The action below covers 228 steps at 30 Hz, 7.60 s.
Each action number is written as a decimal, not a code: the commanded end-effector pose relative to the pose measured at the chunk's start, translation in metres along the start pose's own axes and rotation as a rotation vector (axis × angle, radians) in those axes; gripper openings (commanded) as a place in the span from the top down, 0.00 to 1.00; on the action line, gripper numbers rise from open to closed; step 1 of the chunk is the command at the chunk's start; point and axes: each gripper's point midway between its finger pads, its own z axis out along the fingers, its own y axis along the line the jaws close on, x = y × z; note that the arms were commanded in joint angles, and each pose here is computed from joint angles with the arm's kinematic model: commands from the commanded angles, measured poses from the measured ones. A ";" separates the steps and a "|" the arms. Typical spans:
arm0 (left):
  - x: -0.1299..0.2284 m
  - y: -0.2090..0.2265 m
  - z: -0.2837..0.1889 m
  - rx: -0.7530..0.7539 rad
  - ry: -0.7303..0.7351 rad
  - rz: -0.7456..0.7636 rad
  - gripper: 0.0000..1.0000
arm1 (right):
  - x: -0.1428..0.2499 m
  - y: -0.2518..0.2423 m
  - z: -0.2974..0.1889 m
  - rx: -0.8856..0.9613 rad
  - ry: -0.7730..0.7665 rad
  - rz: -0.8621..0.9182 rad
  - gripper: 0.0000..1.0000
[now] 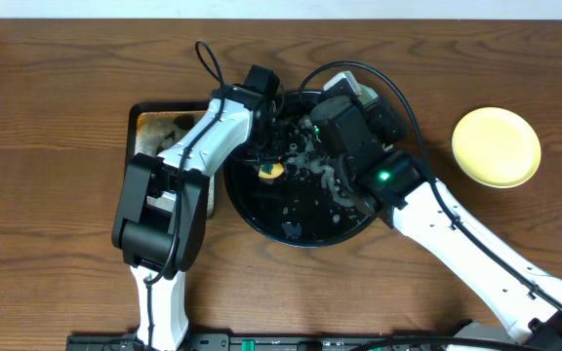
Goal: Clean dirty plates on tray and stack at the side
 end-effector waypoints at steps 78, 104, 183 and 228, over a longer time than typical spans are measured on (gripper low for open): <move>0.000 0.098 -0.195 -0.019 -0.405 0.007 0.22 | 0.013 -0.019 0.010 0.062 0.046 0.120 0.99; 0.006 0.097 -0.191 -0.013 -0.373 0.004 0.22 | 0.042 -0.017 0.035 -0.331 0.120 0.538 0.99; 0.008 0.089 -0.190 0.027 -0.364 0.010 0.22 | 0.178 0.083 0.134 -0.649 0.567 0.636 0.99; 0.008 0.089 -0.190 0.027 -0.364 0.010 0.21 | 0.362 -0.126 0.142 -0.182 0.664 1.414 0.99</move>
